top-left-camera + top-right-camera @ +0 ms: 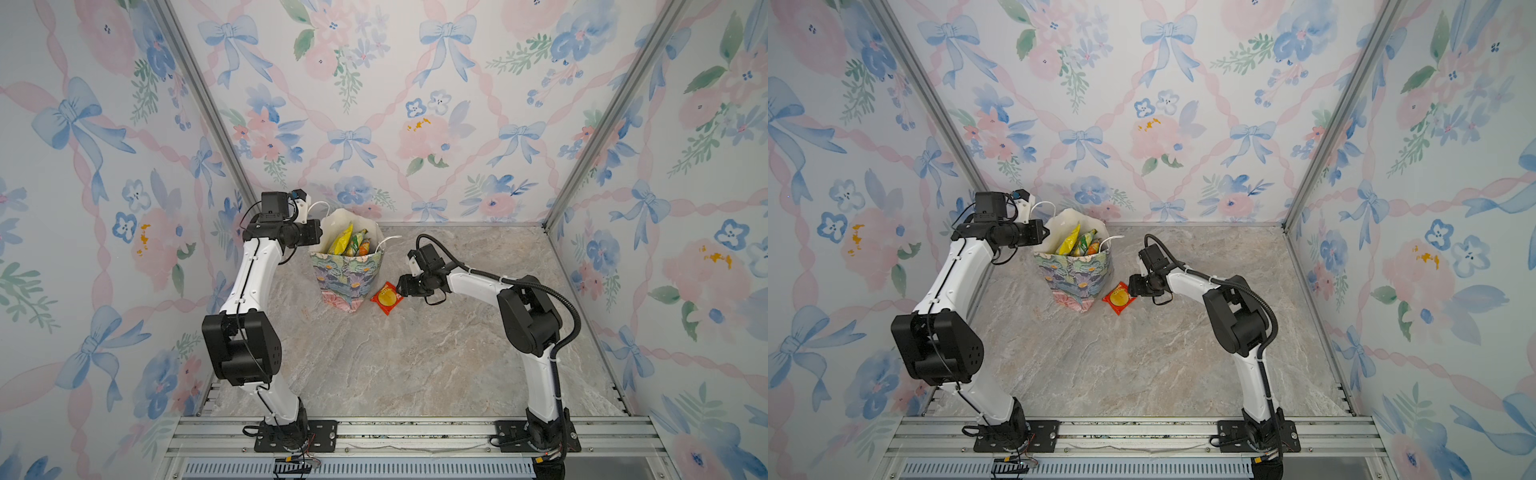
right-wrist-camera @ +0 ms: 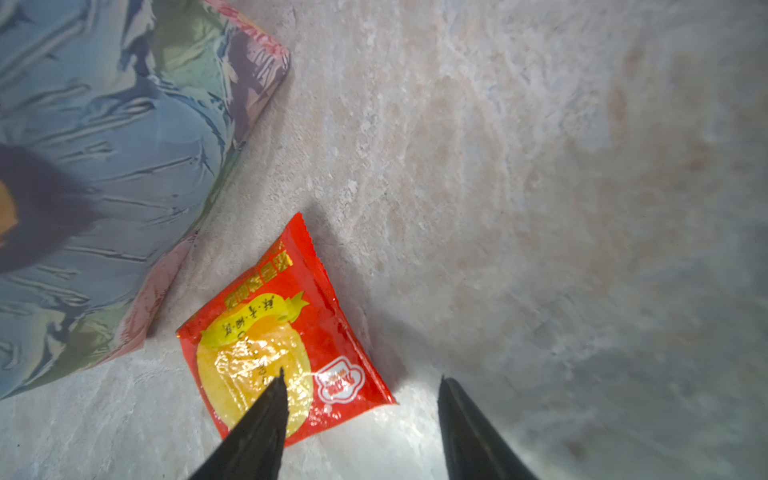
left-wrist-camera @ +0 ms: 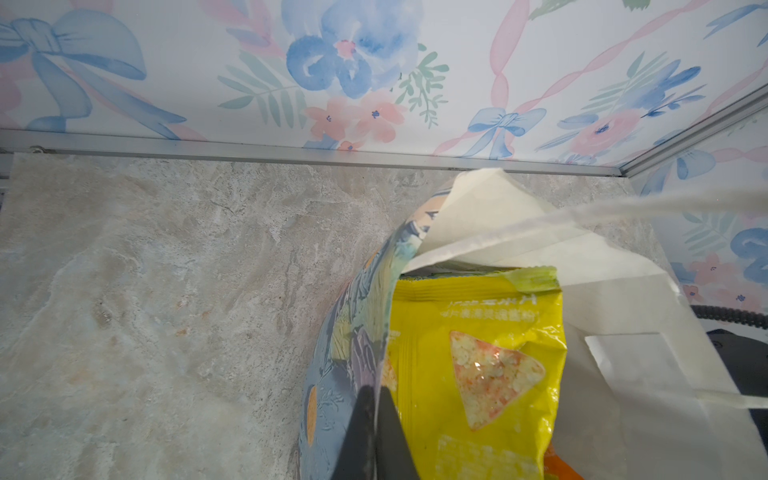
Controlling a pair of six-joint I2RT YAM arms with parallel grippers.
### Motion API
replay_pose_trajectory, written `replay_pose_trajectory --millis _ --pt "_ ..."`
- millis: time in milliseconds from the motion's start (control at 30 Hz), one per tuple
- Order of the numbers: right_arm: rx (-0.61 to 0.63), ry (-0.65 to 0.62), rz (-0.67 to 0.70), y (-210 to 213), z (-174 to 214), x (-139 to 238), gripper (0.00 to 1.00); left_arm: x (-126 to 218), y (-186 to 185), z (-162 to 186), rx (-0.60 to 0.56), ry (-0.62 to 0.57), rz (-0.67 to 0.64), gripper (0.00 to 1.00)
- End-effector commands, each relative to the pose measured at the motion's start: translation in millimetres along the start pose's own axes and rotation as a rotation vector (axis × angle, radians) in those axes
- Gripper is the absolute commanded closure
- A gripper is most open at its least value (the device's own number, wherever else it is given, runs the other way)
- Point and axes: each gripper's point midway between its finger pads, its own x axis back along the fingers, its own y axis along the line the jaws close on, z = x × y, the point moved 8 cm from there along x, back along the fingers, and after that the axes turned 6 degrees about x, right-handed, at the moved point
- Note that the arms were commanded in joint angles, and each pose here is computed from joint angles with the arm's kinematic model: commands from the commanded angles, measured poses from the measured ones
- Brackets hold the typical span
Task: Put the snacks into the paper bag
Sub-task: 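Close the right gripper on the edge of the red packet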
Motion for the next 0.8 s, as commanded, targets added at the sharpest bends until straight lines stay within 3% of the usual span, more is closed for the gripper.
replay_pose_trajectory --millis 0,433,567,767 --pt "0.019 0.035 0.003 6 5 -7 0.42 -4 5 8 0.033 0.042 0.003 1.00" --pt "0.023 0.064 0.002 11 18 -21 0.74 -3 5 7 0.028 0.038 -0.005 1.00" --pt "0.021 0.052 -0.002 11 18 -17 0.90 -3 5 8 0.029 0.039 -0.002 1.00" --pt "0.017 0.006 -0.013 12 12 6 1.00 -3 4 8 0.028 0.039 -0.003 1.00"
